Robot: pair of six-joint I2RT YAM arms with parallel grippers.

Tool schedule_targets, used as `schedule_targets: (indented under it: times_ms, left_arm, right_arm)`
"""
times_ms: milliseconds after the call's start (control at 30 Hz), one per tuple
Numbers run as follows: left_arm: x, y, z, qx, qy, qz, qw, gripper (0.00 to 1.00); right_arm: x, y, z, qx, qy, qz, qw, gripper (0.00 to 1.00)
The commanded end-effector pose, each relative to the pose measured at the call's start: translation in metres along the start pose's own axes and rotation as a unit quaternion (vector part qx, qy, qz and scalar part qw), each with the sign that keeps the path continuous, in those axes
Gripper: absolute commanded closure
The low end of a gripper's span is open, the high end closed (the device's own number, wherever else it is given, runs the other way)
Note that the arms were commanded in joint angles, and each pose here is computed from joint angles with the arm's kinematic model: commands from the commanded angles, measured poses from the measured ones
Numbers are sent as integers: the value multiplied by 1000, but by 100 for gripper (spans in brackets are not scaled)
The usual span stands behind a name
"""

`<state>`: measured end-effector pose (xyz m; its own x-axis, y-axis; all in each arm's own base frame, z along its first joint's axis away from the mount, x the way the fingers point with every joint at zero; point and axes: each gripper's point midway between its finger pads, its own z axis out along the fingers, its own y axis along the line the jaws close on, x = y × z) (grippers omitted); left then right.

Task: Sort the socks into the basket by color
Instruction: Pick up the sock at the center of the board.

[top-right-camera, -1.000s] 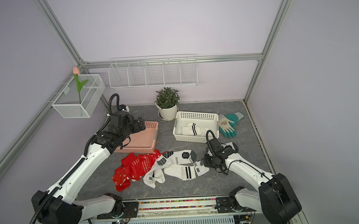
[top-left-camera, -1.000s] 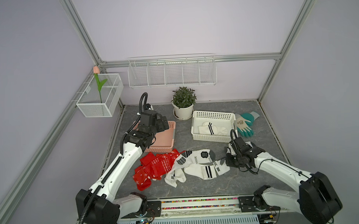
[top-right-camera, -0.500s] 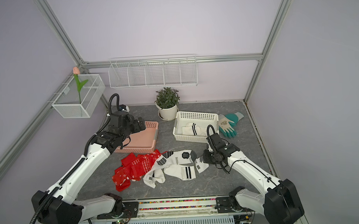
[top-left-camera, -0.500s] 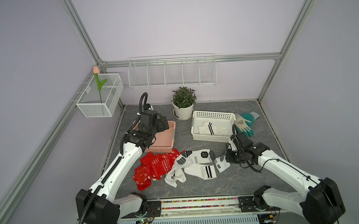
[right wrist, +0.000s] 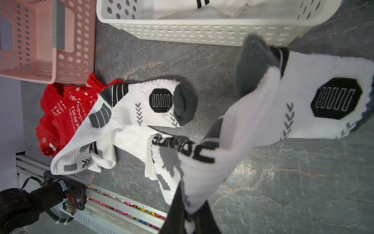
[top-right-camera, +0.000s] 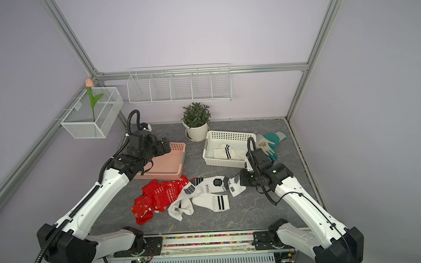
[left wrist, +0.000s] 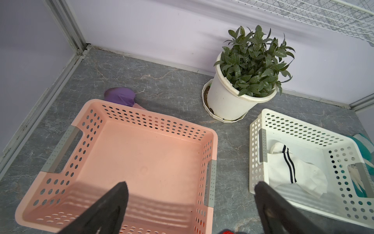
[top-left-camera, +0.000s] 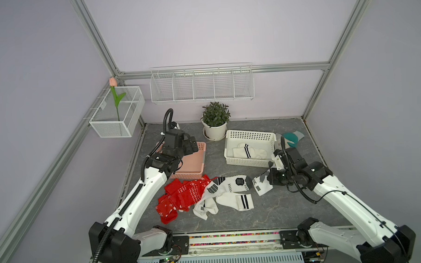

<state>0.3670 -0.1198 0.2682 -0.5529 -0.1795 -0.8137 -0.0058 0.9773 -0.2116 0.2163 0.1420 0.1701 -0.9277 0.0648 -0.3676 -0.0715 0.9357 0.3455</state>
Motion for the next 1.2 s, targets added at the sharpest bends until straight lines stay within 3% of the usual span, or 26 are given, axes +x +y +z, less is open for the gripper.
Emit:
schedule_targets:
  times_ms: [0, 633, 1167]
  left_arm:
    - [-10, -5, -9, 8, -12, -8, 1000, 1]
    - [-9, -5, -7, 8, -9, -7, 1000, 1]
    - [-10, -5, -8, 7, -11, -7, 1000, 1]
  right_arm:
    - [7, -5, -14, 17, 10, -8, 1000, 91]
    - [-18, 11, -56, 7, -36, -25, 999, 91]
    - [-90, 36, -50, 35, -54, -83, 994, 92]
